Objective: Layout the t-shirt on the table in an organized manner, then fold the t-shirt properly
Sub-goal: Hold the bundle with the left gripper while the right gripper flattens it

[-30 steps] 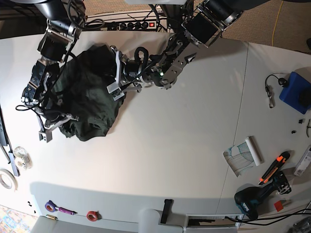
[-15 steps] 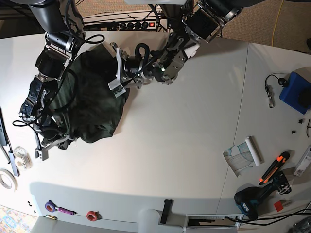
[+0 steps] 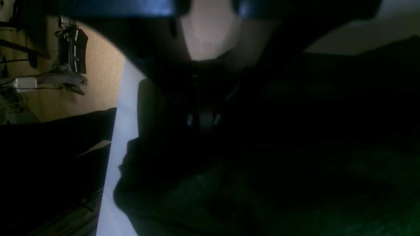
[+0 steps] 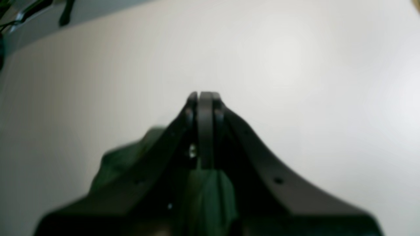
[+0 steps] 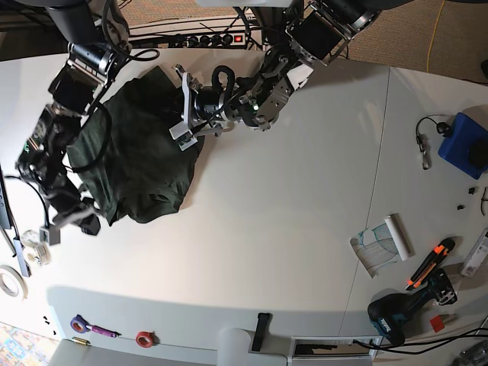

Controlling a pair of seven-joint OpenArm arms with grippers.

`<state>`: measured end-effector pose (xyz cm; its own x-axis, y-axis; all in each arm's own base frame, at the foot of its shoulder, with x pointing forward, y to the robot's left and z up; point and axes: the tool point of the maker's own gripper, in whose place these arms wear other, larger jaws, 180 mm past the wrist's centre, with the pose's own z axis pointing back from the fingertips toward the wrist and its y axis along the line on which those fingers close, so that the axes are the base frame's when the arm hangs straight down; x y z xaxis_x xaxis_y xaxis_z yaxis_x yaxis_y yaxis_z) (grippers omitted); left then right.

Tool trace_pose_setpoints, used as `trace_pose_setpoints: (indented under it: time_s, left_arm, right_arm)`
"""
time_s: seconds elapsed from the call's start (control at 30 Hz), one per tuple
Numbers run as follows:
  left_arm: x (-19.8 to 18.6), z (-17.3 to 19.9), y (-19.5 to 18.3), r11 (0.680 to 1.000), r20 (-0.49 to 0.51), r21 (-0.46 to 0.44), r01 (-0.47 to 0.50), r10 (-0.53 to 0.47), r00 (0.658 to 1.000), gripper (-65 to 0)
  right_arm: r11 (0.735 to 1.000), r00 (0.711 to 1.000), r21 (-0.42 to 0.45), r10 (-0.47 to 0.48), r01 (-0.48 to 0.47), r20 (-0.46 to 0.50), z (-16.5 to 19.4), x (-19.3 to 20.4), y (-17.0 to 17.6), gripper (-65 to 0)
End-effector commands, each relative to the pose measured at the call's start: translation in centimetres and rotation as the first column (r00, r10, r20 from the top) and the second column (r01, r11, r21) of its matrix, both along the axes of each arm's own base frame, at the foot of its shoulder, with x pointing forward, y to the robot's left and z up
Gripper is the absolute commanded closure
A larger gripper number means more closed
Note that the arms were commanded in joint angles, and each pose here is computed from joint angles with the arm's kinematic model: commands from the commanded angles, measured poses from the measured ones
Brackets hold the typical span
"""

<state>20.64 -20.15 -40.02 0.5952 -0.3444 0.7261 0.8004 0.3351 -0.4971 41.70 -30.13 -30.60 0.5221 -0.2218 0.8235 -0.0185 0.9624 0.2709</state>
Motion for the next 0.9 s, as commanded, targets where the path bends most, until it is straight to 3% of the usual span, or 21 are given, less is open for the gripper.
trace_pose_setpoints:
  time_s: [0.0,0.13,0.37,0.67,0.87]
  left_arm:
    - [-0.7,-1.9,1.2,0.993,0.0,0.112,0.036,-0.036,0.999,0.0]
    - [-0.7,-1.9,1.1,0.993,0.001,0.109,0.035,-0.035,0.999,0.0]
    - [-0.7,-1.9,1.1,0.994,0.001,0.108,0.035,-0.035,0.999,0.0]
    - [-0.7,-1.9,1.1,0.993,0.0,0.11,0.036,-0.036,0.999,0.0]
    - [-0.6,-2.3,1.7,0.991,0.0,0.128,0.037,-0.037,0.999,0.0]
  right_arm:
    - [1.0,0.997,-0.002,0.009,-0.009,0.07,2.5,0.1,-0.4,0.0]
    - [1.0,0.998,-0.007,0.001,-0.001,0.058,2.7,-4.3,-1.5,0.0]
    - [0.991,0.992,-0.045,-0.124,0.125,0.028,0.6,-11.1,-5.4,0.0]
    - [0.982,0.979,-0.007,-0.19,0.19,-0.075,-4.4,-12.7,-6.7,0.0]
    - [0.946,0.942,0.018,-0.322,0.325,-0.098,-4.3,-14.5,-9.6,0.0]
